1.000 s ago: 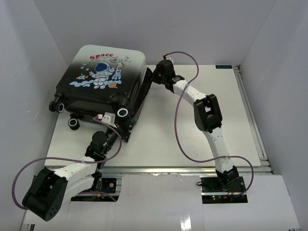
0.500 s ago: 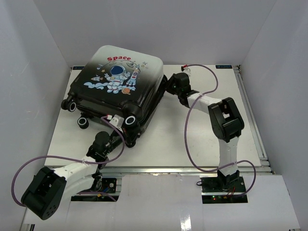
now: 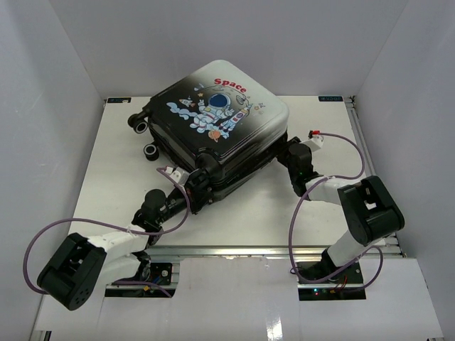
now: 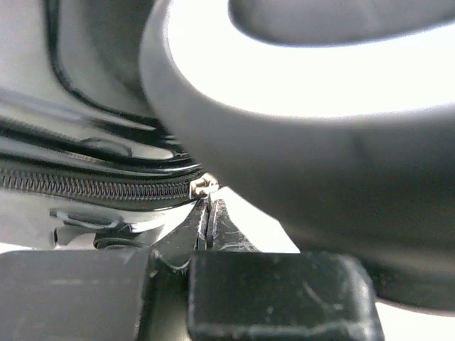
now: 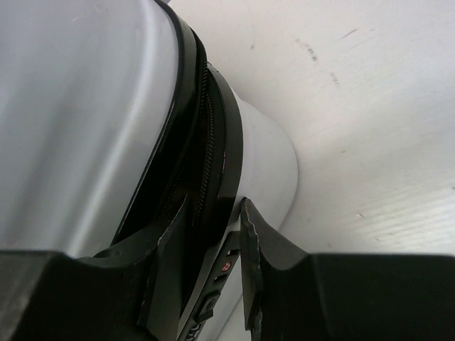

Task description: Pack the luggage

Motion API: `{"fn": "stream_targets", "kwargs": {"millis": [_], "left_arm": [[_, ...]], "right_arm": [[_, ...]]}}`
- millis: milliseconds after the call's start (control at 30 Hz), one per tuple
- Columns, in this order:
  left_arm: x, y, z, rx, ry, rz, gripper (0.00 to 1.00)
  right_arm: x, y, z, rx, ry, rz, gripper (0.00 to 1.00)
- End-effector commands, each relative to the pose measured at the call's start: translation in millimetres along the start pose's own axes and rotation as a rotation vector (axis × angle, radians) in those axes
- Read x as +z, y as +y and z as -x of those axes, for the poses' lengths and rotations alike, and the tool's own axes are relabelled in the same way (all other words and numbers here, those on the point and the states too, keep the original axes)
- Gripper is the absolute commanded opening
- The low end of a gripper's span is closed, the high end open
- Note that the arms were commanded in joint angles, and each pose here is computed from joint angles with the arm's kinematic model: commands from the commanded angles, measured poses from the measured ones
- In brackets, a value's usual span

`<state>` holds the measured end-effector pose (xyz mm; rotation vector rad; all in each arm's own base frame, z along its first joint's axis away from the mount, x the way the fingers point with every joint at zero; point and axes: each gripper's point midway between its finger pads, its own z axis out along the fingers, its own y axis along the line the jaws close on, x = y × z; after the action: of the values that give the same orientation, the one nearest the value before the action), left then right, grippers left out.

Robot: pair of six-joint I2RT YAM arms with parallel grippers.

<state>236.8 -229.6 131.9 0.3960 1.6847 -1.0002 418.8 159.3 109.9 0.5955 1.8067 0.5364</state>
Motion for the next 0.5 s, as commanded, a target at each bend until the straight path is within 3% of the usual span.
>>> {"fn": "stream_targets", "kwargs": {"millis": [0,267,467], "left_arm": [[11,47,138,0.142,-0.421,0.256,0.00],[-1,94,163,0.069,-0.441,0.331,0.00],[-26,115,171,0.050,-0.468,0.393,0.00]], "right_arm": [[-60,67,-65,-0.080,0.211,0.266,0.08],[-106,154,-116,-0.200,0.273,0.444,0.08],[-109,162,-141,-0.308,0.314,0.459,0.08]]}}
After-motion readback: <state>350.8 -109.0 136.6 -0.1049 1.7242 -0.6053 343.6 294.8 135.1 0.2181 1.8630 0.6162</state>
